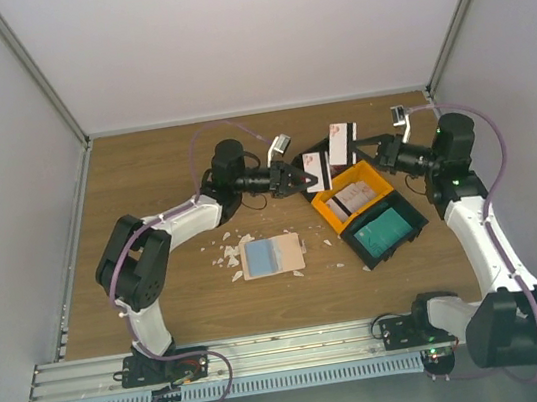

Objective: Put the credit cards into the card holder
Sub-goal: Pick up the credit card from the storage box, then insert the credit card into the card holder.

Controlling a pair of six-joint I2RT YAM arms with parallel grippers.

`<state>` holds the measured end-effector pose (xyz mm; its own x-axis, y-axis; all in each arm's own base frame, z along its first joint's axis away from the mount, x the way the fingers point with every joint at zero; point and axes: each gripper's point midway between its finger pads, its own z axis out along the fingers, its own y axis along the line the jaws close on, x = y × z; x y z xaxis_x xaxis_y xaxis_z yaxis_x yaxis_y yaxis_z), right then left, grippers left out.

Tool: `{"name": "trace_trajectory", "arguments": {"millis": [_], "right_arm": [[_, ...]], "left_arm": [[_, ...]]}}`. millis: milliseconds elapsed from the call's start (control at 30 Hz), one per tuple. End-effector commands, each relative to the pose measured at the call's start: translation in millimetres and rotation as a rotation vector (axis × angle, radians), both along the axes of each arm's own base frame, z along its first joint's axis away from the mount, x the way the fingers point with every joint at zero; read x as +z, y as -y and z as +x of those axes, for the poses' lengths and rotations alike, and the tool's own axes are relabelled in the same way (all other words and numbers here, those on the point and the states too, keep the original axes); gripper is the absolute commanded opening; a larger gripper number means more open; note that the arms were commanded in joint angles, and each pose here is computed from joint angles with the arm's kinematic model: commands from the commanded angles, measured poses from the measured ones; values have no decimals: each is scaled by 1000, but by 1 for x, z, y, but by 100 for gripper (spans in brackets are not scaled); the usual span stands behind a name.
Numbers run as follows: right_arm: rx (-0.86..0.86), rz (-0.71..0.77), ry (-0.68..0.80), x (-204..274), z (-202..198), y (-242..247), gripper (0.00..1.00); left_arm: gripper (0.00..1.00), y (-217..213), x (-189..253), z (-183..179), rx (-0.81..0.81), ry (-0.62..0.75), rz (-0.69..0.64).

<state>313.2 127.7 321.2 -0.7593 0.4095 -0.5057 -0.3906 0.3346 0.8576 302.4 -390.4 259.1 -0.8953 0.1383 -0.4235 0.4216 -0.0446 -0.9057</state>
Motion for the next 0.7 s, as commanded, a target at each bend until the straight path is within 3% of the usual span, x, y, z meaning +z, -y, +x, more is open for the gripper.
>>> {"name": "trace_trajectory", "arguments": {"millis": [0,233,467,567,667], "right_arm": [[-29,-37,12,2,6,5,0],[-57,-150,-44,-42,3,3,1],[19,-240,-119,-97,-23,-45,0],[52,-251,-156,-118,-36,-73,1],[84,-262,-196,-141,-50,-98,1]], "left_arm": [[0,-14,7,1,49,33,-8],[0,-65,-43,17,327,88,270],[0,-142,-103,1,555,103,638],[0,-170,-125,-12,605,45,742],[0,-178,-143,-32,572,-15,763]]}}
